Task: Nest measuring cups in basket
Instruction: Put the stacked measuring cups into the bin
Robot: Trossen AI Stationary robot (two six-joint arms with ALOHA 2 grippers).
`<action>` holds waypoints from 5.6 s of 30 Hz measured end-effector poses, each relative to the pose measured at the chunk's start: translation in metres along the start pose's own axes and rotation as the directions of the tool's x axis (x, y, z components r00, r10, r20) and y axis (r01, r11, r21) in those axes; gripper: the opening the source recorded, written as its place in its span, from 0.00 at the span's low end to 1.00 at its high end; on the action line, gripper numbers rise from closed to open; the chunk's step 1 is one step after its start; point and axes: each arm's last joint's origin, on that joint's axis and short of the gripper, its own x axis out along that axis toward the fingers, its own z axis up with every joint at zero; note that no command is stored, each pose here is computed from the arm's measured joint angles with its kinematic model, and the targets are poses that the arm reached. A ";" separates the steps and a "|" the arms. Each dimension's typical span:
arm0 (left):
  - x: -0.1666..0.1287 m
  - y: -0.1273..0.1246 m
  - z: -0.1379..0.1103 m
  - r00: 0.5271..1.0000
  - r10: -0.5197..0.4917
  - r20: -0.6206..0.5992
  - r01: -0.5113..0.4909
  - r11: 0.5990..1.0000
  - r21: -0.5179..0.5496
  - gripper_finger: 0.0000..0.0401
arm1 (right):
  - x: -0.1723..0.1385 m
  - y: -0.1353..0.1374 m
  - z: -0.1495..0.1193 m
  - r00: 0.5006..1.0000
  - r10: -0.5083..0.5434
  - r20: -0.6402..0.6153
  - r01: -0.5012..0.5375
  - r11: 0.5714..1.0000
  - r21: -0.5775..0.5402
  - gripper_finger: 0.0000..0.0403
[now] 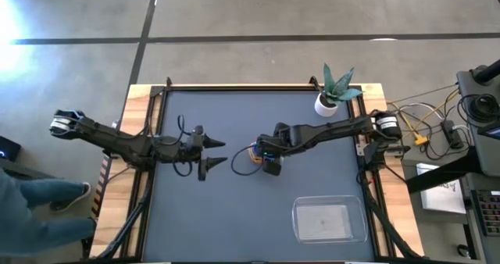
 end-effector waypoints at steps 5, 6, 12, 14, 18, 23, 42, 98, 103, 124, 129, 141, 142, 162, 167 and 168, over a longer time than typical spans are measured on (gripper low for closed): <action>0.000 -0.002 0.007 1.000 -0.005 0.014 0.005 1.000 0.014 0.61 | 0.008 -0.003 -0.006 1.000 -0.008 -0.018 0.008 1.000 0.013 0.94; 0.000 -0.002 0.008 1.000 -0.006 0.015 0.006 1.000 0.015 0.61 | 0.010 -0.003 -0.008 1.000 -0.008 -0.022 0.008 1.000 0.011 0.94; 0.006 -0.004 0.006 1.000 -0.003 -0.004 0.003 1.000 0.024 0.61 | 0.025 -0.002 -0.019 0.999 0.018 -0.036 -0.018 1.000 0.015 0.94; 0.008 -0.004 0.004 1.000 0.000 -0.015 0.000 1.000 0.028 0.61 | 0.029 -0.002 -0.022 0.999 0.020 -0.030 -0.020 1.000 0.016 0.94; 0.010 -0.004 0.002 1.000 0.004 -0.027 -0.003 0.999 0.032 0.61 | 0.030 -0.002 -0.023 1.000 0.022 -0.019 -0.022 1.000 0.017 0.94; 0.012 -0.005 0.000 0.999 0.006 -0.034 -0.005 0.999 0.032 0.61 | 0.020 -0.003 -0.020 0.999 0.035 0.031 -0.036 0.999 0.030 0.94; 0.012 -0.005 -0.001 0.999 0.007 -0.041 -0.006 1.000 0.018 0.61 | 0.021 0.009 -0.025 0.998 -0.006 0.056 0.000 0.994 0.108 0.94; 0.012 -0.003 -0.008 0.994 0.027 -0.105 -0.026 1.000 0.013 0.61 | -0.076 0.025 -0.058 0.947 0.321 -0.029 -0.316 0.943 0.107 0.08; 0.012 -0.003 -0.008 0.994 0.026 -0.104 -0.028 1.000 -0.011 0.61 | -0.116 0.029 -0.086 0.914 0.404 0.038 -0.405 0.902 0.152 0.08; 0.028 -0.008 -0.011 0.999 -0.017 -0.052 0.016 1.000 -0.014 0.61 | -0.033 -0.006 -0.131 0.738 0.606 0.297 -0.674 0.682 0.282 0.08; 0.037 -0.012 -0.014 0.997 -0.022 -0.078 0.022 1.000 -0.004 0.61 | -0.011 -0.035 -0.134 0.719 0.625 0.304 -0.695 0.624 0.358 0.08; 0.059 -0.026 0.004 0.991 -0.052 -0.120 0.056 0.998 0.030 0.61 | 0.019 -0.049 -0.165 0.735 0.620 0.274 -0.653 0.538 0.533 0.08; 0.061 -0.027 0.005 0.992 -0.055 -0.115 0.059 0.998 0.027 0.61 | 0.020 -0.049 -0.167 0.736 0.620 0.270 -0.648 0.531 0.546 0.08; 0.067 -0.032 0.004 0.985 -0.103 -0.137 0.108 0.994 0.023 0.58 | 0.004 -0.051 -0.156 0.791 0.600 0.123 -0.532 0.574 0.622 0.57; 0.067 -0.032 0.004 0.985 -0.103 -0.137 0.107 0.994 0.024 0.58 | -0.013 -0.052 -0.141 0.814 0.569 0.119 -0.512 0.605 0.609 0.61; 0.067 -0.032 0.004 0.985 -0.103 -0.137 0.108 0.994 0.024 0.58 | -0.016 -0.052 -0.139 0.824 0.555 0.110 -0.498 0.620 0.606 0.61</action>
